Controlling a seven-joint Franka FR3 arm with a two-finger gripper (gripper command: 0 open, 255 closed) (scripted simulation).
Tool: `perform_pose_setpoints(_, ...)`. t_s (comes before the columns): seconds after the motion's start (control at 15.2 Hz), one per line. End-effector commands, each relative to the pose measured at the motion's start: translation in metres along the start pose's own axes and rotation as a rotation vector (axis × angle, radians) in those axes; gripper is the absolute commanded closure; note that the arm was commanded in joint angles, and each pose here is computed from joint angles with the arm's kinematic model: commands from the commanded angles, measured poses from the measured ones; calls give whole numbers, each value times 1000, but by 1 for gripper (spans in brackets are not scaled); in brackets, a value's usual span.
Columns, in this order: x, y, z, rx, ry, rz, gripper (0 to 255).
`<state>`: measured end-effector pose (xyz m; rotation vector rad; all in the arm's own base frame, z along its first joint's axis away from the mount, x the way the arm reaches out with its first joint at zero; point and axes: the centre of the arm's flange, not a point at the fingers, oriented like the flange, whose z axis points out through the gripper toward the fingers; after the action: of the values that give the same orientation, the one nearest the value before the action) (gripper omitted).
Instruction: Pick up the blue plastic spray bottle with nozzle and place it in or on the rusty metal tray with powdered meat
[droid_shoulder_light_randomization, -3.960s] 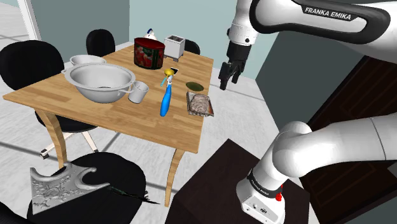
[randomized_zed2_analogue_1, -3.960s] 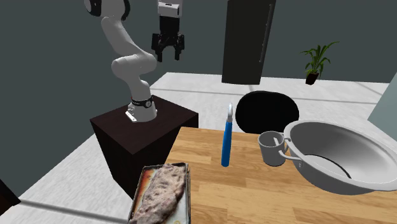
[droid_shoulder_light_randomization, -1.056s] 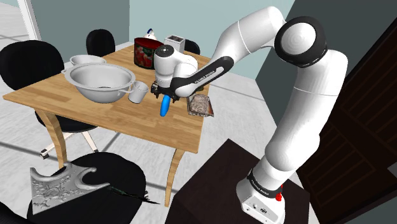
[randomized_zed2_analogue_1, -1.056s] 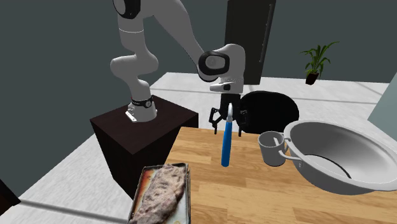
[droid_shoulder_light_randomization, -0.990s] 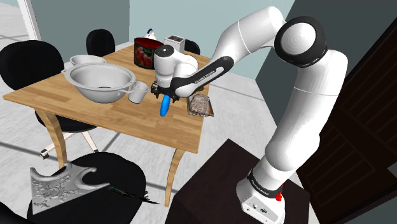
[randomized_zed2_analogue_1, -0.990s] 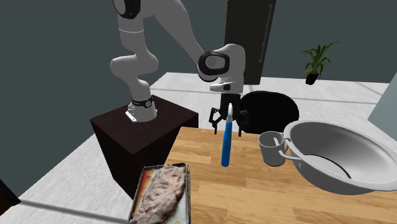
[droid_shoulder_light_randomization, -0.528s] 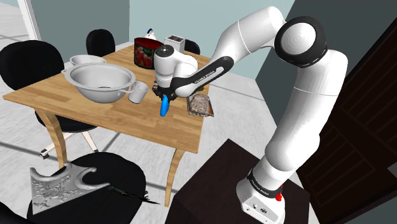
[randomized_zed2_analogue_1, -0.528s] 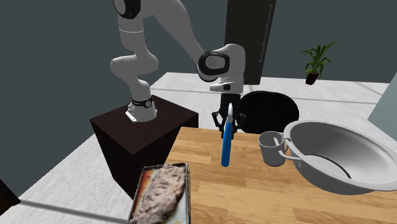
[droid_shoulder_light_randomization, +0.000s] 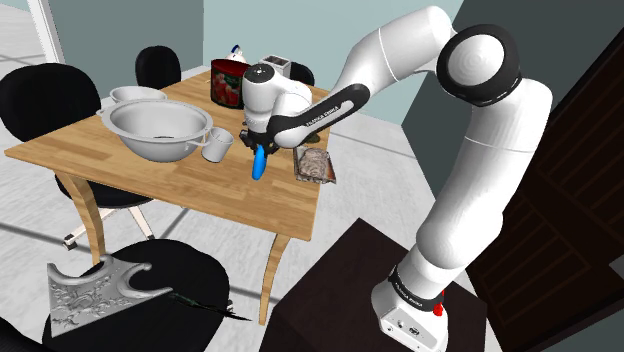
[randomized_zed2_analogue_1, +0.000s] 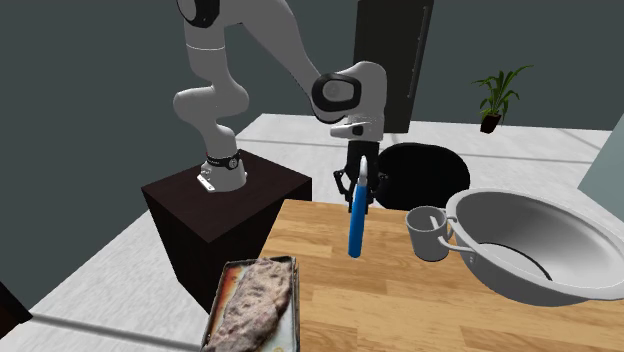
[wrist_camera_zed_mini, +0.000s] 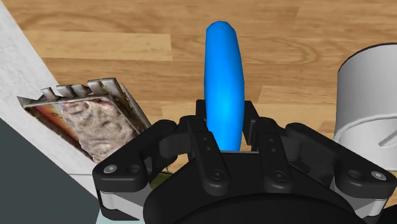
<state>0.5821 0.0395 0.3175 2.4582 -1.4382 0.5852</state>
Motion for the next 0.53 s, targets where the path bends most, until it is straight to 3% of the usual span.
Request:
perform_pose_setpoints(0.0, 5, 1, -9, 0, 0, 0, 255)
perform_pose_setpoints(0.46, 21, 1, -42, 0, 0, 0, 255)
